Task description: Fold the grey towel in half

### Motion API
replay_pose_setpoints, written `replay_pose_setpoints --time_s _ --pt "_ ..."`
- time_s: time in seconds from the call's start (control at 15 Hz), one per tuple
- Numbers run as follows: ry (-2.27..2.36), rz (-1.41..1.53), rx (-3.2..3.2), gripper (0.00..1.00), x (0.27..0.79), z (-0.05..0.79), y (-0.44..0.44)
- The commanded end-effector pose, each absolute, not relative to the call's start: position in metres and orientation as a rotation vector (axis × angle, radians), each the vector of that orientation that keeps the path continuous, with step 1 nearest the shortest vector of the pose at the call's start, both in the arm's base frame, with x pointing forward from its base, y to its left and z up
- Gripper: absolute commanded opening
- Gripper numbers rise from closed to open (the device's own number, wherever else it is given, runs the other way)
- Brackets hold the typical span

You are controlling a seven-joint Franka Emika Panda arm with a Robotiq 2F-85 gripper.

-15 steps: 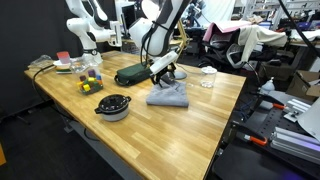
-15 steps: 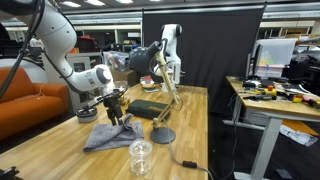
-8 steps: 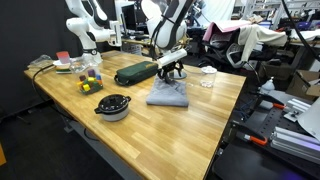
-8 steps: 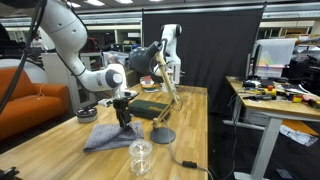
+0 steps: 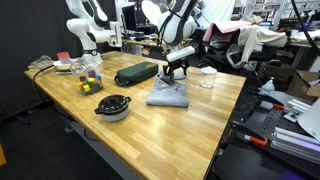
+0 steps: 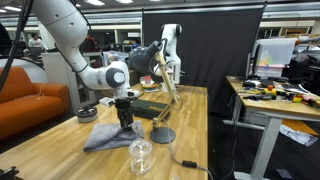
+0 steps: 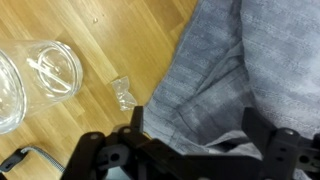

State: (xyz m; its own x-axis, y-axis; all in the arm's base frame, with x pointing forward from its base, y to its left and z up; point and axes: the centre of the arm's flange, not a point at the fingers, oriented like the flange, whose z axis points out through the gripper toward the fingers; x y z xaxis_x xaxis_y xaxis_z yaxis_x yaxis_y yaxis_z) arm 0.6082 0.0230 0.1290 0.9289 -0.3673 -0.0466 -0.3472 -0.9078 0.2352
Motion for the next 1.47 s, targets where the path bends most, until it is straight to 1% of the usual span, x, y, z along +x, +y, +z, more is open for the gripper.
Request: replay_pose_setpoints --time_s 0.0,0.67,0.93,1.27,1.33,1.4 --pt "-0.538 -0.132 2.864 1.0 0.608 0.129 0.023" --pt "-0.501 -0.116 2.868 1.0 0.614 0.127 0.02" --pt "-0.253 -0.122 2.89 1.0 0.629 0.122 0.013" --pt "0.139 -0.245 2.963 1.0 0.637 0.11 0.009" --pt "0.021 -0.183 2.935 1.0 0.628 0.112 0.014" --pt "0.074 -0.194 2.945 1.0 0.629 0.109 0.014"
